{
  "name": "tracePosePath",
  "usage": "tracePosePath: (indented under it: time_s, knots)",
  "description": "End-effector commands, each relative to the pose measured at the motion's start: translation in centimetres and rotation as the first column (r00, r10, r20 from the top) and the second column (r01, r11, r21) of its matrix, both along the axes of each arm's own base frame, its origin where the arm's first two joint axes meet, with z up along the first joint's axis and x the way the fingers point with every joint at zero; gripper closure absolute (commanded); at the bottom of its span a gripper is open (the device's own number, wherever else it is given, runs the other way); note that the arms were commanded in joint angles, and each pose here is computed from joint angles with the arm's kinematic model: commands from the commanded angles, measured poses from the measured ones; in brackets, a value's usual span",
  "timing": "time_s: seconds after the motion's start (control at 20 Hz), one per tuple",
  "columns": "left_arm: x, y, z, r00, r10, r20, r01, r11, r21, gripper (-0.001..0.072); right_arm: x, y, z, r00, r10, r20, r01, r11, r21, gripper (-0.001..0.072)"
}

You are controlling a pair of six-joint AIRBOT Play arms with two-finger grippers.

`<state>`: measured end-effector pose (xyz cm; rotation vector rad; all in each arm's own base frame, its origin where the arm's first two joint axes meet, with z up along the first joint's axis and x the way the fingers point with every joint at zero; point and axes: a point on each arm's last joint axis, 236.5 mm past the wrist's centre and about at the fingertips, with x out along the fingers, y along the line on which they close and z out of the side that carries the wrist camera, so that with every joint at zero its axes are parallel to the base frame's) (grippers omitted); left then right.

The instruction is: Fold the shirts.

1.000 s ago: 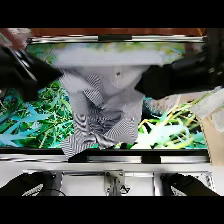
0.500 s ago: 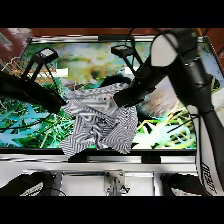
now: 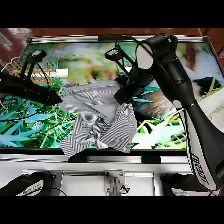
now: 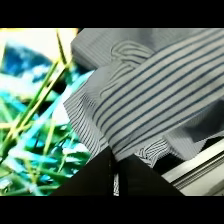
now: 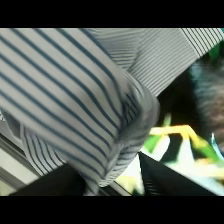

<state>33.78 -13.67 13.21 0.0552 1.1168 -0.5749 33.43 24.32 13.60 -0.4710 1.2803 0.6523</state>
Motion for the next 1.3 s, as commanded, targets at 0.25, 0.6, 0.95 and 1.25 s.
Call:
tracePosePath:
  time_s: [0.25, 0.6, 0.95, 1.25]
  knots:
    - [3.0, -1.6, -2.5, 0.998, 0.053, 0.024, -0.051, 0.995, -0.089, 0.065, -3.5, -0.7, -1.5, 0.945, -0.258, -0.201, 0.253, 0.966, -0.052, 0.0113]
    - [3.8, -1.6, -2.1, 0.997, 0.05, 0.066, -0.044, 0.995, -0.089, 0.0649, -5.1, 7.1, -13.0, 0.853, -0.361, -0.376, 0.42, 0.903, 0.086, 0.0045]
    - [3.7, -1.6, -2.2, 0.997, 0.046, 0.067, -0.04, 0.995, -0.087, 0.0649, -4.9, 5.3, -18.5, 0.807, -0.441, -0.393, 0.458, 0.887, -0.054, 0.0487]
    - [3.5, -1.6, -1.7, 0.995, 0.002, 0.102, 0.005, 0.998, -0.069, 0.065, -3.9, -8.7, -9.9, 0.936, -0.338, -0.101, 0.287, 0.896, -0.34, 0.0621]
